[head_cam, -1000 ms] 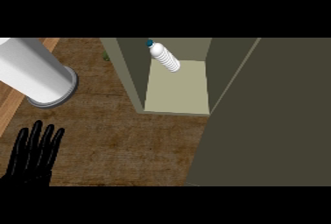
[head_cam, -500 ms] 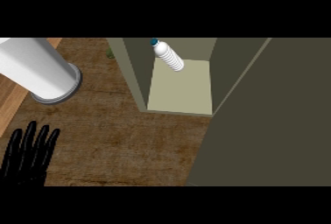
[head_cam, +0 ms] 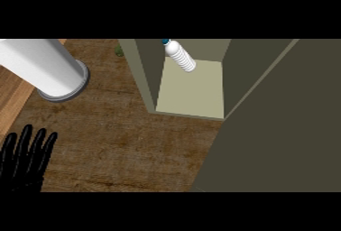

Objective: Pick up the bottled water, place it into the cabinet and close the cabinet

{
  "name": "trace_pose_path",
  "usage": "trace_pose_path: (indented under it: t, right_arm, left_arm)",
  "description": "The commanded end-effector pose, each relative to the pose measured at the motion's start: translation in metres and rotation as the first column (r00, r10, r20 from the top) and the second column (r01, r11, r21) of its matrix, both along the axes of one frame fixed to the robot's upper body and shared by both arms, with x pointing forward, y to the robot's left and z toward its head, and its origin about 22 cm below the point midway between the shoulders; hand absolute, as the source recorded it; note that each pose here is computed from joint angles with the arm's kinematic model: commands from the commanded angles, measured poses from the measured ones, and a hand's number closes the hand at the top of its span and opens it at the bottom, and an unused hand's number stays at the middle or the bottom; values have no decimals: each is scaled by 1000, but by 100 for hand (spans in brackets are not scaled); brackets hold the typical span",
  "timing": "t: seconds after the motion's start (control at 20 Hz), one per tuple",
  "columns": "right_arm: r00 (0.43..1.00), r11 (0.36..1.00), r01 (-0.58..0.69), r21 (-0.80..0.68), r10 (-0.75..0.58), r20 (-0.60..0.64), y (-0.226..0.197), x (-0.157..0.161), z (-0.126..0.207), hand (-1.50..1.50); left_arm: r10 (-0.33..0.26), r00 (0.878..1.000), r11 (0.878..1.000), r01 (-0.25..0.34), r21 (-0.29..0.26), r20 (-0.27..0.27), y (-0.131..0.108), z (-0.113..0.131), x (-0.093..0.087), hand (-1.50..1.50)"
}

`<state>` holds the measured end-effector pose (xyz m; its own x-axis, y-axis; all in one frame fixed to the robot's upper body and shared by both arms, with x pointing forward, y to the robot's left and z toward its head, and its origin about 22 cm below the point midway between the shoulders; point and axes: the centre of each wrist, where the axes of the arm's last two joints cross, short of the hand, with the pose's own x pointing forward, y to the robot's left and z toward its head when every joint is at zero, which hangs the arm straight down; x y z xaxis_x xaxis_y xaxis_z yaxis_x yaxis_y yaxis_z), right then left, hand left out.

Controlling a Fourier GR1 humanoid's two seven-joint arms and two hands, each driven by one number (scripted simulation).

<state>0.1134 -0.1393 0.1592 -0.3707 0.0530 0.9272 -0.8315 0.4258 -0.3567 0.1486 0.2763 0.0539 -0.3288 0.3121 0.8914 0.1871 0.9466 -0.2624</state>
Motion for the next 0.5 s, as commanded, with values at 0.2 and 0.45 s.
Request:
trace_pose_path:
  t: [0.2,0.45]
  right_arm:
    - [920,986,-128,108,159,-359,46,13,-36,150]
    - [894,980,-55,190,133,-428,39,29,-35,150]
  left_arm:
    - [-67,997,998,66,4,36,0,7,3,-150]
    - [-62,998,998,62,4,22,5,4,2,-150]
